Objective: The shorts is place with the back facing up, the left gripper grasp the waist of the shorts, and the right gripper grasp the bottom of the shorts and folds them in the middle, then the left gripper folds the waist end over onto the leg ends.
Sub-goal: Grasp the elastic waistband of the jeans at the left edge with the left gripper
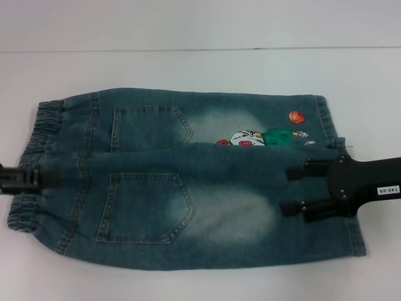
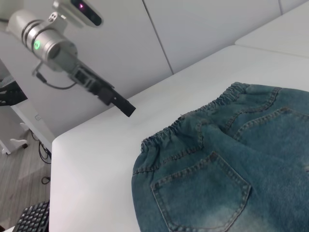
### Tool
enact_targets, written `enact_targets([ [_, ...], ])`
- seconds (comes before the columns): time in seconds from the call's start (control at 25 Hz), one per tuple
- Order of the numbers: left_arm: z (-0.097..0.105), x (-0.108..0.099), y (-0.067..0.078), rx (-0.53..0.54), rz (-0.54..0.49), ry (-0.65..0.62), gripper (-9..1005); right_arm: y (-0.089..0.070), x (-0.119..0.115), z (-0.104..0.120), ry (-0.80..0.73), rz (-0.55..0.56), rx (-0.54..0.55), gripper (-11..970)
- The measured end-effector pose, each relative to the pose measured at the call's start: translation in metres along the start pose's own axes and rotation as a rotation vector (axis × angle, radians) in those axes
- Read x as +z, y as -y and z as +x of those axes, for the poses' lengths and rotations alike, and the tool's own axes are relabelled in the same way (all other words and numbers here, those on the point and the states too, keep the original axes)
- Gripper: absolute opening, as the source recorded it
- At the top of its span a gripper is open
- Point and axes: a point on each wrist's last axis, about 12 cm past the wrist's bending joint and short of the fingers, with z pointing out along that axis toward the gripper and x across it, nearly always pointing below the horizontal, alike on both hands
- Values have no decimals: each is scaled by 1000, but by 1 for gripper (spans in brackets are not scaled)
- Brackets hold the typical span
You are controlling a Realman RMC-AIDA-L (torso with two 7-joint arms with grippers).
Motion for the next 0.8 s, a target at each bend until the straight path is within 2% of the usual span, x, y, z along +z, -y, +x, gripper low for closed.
enact_targets([
  [0.12,-12,-2,-4,-116,-94,-33,776,1,1,-3,-2,1,-10,945],
  [0.36,-28,3,-13,-218,-237,-99,774,4,6,-6,-36,7,-25,945],
  [0.56,-30,8,-25,-252,-338,-140,773,5,9,-7,-48,15,-38,945],
  [0.8,-29,10,-32,-258,-419,-164,771,6,12,-10,-47,17,-57,945],
])
